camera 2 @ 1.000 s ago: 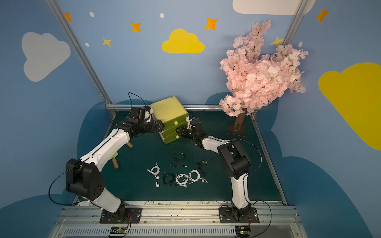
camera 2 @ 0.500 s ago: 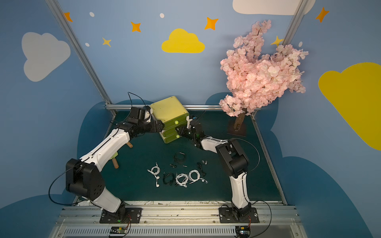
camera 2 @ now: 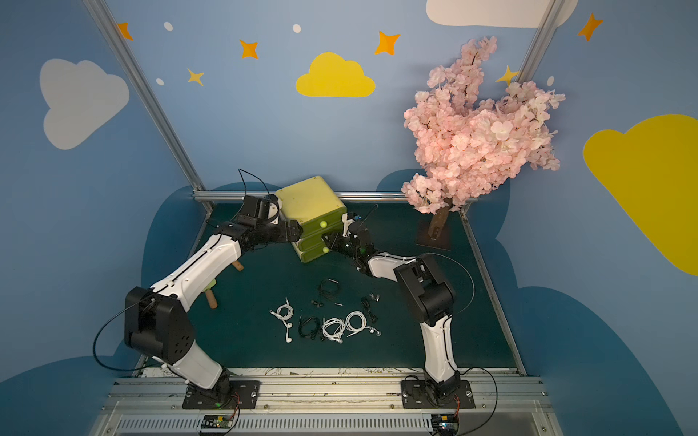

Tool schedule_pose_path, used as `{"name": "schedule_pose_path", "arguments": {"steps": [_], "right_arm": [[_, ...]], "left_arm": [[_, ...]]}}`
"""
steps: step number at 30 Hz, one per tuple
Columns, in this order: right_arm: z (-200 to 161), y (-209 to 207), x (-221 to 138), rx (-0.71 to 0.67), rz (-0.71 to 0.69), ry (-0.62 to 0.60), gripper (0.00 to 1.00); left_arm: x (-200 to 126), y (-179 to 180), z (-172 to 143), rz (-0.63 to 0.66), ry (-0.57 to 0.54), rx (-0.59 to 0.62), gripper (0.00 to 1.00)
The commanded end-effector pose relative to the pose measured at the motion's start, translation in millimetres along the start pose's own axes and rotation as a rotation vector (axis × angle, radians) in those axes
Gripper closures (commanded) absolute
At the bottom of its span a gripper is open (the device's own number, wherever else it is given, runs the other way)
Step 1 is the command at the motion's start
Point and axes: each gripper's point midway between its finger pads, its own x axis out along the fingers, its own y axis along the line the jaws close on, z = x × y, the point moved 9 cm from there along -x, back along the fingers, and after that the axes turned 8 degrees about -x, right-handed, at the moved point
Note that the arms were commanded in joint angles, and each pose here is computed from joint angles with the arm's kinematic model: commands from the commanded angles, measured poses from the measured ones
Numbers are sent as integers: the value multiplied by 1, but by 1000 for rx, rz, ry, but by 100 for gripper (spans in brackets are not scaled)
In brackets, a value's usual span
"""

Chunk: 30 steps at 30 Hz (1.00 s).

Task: Place the wired earphones into the drawer by color
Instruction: Open the drawer in the storage box.

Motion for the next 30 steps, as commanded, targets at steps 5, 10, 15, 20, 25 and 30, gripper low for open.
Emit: {"name": "schedule_pose_path", "arguments": {"steps": [5, 10, 15, 20, 25, 30], "right_arm": [[-3, 2, -16, -16, -18, -15, 72], [-1, 4, -25, -21, -15, -20, 73], [-2, 4, -34, -24, -15, -17, 73], [-9, 1, -44, -28, -26, -2, 73], [-15, -3, -57, -27, -42, 4, 73], [-21, -4, -68, -29, -45, 13, 73]], "left_arm": [[1, 0, 10, 38, -36, -23, 0], [0, 0, 10, 43, -38, -23, 0], [0, -1, 11, 40, -41, -25, 0], [1, -2, 11, 38, -41, -26, 0], [1, -2, 11, 40, -41, -26, 0], [1, -2, 11, 39, -42, -28, 0]]}}
